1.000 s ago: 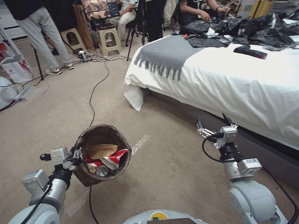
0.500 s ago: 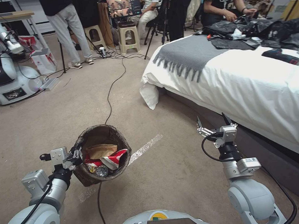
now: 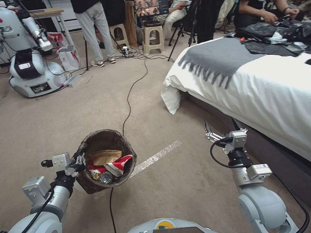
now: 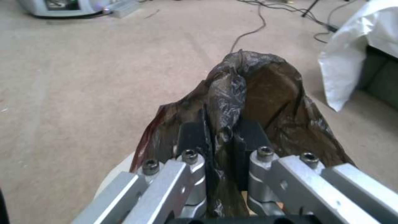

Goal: Pick up the trash bin, then pick up the garbage from the floor and place it into the trash bin.

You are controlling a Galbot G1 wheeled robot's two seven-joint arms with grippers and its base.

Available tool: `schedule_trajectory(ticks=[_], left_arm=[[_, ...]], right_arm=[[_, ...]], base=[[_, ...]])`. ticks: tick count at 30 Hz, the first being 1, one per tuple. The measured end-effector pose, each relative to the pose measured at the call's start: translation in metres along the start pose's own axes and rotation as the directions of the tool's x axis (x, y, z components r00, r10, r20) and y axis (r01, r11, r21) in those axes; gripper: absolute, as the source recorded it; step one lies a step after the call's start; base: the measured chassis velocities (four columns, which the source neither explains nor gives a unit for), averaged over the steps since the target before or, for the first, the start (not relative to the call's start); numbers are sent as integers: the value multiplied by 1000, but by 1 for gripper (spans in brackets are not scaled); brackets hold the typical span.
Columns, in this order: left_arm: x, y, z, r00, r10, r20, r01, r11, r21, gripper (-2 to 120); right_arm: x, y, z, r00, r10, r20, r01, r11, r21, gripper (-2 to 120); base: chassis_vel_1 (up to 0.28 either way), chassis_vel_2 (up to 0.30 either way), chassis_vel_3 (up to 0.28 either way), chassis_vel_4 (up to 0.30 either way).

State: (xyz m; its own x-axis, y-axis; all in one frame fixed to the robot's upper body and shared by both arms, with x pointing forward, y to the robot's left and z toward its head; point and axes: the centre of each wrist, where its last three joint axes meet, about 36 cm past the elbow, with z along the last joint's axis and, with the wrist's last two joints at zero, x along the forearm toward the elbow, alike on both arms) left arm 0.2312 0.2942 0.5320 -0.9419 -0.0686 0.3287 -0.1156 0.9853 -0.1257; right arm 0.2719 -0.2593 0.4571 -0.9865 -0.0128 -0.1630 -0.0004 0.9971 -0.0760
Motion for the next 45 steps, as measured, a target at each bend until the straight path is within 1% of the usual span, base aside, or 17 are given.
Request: schedule_trajectory(ticks=[17,37,45], left_arm=[[0,0,0,1000,1,1,-1,1000,1,8],[0,-1,0,1000,2,0,-2,1000,6,8],[0,-1,0,1000,3,-1,-3,1000,7,8]], right_arm=[[0,0,-1,1000,1,1,-1,1000,-2,100],[1,0,-2,1000,1,-3,-1,1000,-3,100],[1,1,-2,1000,-2,-3,2,1000,-3,100]], base=[[60,53,53,58],[0,0,0,0],[54,49,47,45]])
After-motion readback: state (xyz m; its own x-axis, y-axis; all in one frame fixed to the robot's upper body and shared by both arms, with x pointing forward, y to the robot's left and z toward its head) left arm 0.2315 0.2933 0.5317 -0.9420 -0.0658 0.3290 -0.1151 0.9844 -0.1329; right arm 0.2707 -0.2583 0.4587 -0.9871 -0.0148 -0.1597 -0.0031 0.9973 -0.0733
